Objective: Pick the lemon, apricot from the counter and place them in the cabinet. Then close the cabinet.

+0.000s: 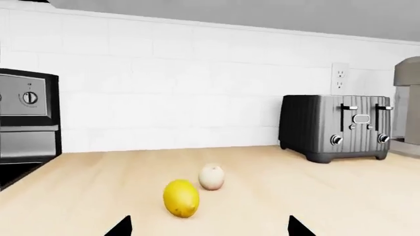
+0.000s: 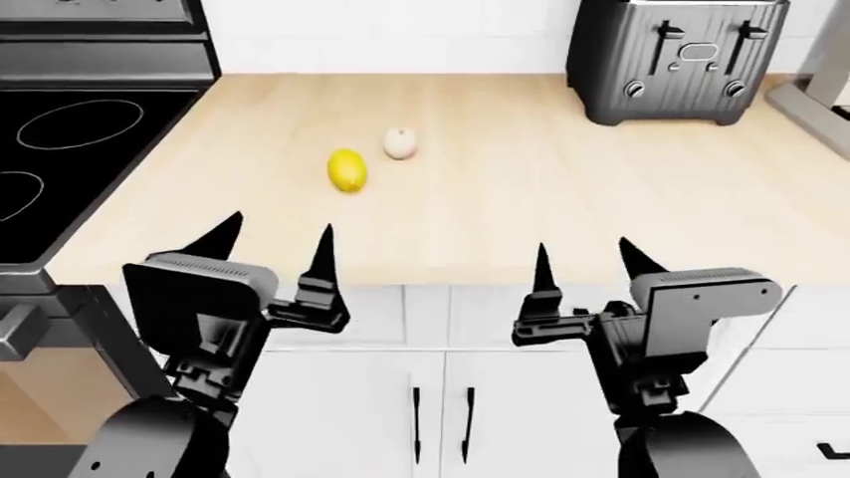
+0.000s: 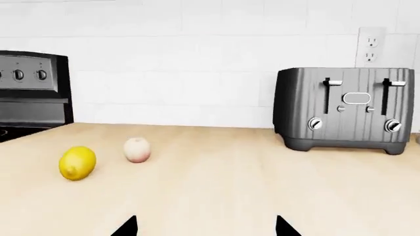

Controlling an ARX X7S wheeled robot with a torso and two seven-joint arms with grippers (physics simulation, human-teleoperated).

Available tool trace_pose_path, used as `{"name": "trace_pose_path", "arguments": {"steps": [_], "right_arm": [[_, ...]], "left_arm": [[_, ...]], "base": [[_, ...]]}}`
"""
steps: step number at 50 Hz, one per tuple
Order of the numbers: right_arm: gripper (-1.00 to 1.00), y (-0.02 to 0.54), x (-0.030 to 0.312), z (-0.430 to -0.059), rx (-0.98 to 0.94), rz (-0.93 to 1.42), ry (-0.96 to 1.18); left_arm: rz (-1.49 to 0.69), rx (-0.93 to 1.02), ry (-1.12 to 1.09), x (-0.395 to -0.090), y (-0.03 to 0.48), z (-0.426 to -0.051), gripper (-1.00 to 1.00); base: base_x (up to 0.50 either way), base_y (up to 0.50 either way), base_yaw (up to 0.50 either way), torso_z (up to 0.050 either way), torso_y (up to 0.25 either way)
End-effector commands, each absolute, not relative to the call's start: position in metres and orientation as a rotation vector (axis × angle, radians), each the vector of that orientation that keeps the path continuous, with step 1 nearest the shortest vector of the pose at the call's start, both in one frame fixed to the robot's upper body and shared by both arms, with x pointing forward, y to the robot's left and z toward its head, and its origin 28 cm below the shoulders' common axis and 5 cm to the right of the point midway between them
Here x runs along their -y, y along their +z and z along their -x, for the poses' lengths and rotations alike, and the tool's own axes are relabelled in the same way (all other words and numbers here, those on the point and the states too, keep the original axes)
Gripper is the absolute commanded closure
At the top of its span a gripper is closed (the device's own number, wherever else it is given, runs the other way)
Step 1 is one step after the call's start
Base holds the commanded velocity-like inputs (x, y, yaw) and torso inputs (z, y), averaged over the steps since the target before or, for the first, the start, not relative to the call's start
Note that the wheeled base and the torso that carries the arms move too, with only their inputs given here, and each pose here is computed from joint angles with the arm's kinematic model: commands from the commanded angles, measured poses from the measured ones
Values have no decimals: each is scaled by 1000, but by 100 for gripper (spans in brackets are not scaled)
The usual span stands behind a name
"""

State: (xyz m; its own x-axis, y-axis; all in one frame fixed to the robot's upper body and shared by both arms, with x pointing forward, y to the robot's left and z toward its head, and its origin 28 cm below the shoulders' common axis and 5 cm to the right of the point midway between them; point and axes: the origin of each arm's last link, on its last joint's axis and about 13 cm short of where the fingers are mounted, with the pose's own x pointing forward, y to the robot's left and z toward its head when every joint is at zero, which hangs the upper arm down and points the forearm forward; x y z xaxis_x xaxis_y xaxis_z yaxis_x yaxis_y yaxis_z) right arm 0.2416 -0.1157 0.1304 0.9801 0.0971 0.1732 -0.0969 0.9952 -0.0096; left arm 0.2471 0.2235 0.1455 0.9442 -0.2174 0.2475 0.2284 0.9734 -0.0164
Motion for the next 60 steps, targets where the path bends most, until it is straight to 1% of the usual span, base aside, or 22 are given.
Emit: {"name": "trace_pose_path", "arguments": {"steps": [1, 10, 16, 35, 51, 56, 60], "right_arm": [[-100, 187, 126, -241, 267, -1, 185], [-100, 208, 136, -239, 296, -24, 222], [-100, 221, 140, -236, 313, -17, 244], [-100, 236, 145, -231, 334, 11, 286], [-100, 250, 151, -228, 338, -5, 293], [-100, 255, 156, -229, 322, -56, 248], [-100, 255, 159, -228, 319, -64, 244]], "left_arm": [[10, 277, -348, -236, 198, -243, -100], [-13, 299, -365, -240, 225, -241, -100], [-20, 311, -371, -243, 235, -239, -100], [-54, 315, -374, -245, 241, -235, -100], [-115, 275, -347, -246, 253, -236, -100], [-146, 269, -345, -244, 255, -234, -100], [-173, 267, -358, -241, 256, -232, -100]], "base": [[406, 55, 0, 50, 0], [467, 96, 0, 50, 0], [470, 120, 0, 50, 0], [316, 481, 0, 44, 0], [274, 489, 0, 2, 0], [223, 44, 0, 0, 0], [30, -436, 0, 0, 0]]}}
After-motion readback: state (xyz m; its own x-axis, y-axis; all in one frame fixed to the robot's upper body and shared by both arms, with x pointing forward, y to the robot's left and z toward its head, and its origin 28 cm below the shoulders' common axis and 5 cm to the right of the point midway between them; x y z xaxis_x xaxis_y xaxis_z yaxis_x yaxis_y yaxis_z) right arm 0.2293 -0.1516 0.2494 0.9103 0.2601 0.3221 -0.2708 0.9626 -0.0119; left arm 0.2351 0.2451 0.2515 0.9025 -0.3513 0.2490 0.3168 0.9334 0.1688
